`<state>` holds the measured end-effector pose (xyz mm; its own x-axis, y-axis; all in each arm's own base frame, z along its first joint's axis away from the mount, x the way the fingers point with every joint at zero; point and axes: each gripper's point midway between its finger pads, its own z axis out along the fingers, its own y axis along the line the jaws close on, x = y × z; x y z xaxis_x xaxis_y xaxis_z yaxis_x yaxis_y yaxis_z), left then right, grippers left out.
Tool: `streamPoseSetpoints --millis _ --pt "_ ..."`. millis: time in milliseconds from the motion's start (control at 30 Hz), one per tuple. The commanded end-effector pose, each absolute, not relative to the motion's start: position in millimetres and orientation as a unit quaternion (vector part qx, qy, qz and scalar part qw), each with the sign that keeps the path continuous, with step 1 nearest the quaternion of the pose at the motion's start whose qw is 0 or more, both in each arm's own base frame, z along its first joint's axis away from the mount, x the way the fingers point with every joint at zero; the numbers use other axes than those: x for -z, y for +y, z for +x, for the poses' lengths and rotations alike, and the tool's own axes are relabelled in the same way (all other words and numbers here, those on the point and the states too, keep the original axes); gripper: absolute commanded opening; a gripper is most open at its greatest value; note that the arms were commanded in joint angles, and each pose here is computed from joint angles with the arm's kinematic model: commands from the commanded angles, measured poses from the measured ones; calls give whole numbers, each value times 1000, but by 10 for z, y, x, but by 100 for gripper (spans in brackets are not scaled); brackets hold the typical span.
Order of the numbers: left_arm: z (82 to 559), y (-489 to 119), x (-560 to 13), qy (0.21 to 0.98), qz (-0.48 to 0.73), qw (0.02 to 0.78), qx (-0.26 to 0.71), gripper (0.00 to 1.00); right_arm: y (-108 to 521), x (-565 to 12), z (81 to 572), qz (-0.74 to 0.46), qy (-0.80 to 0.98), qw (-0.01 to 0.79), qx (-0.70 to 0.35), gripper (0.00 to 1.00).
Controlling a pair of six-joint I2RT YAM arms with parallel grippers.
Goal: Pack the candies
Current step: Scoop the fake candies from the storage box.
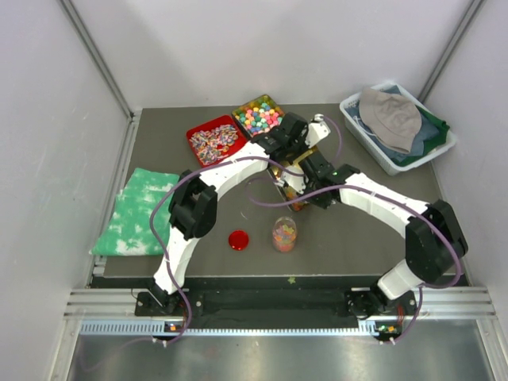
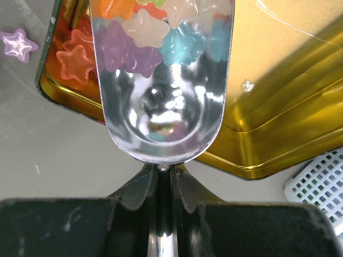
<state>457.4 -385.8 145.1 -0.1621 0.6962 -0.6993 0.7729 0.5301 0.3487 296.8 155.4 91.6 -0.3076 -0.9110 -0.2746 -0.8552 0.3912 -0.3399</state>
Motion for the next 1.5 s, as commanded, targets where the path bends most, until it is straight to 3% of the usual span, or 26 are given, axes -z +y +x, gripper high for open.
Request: streamPoseSetpoints --millis 0,700,1467 --pt "4620 -4050 -2006 736 448 499 91 0 1671 -1145 3110 -526 801 281 53 0" --pt "4756 -4065 -1709 755 433 478 117 0 1479 -1246 3128 -569 771 264 109 0" --pt "4757 -4044 -1183 772 426 451 140 0 1602 -947 3316 -554 782 265 110 0"
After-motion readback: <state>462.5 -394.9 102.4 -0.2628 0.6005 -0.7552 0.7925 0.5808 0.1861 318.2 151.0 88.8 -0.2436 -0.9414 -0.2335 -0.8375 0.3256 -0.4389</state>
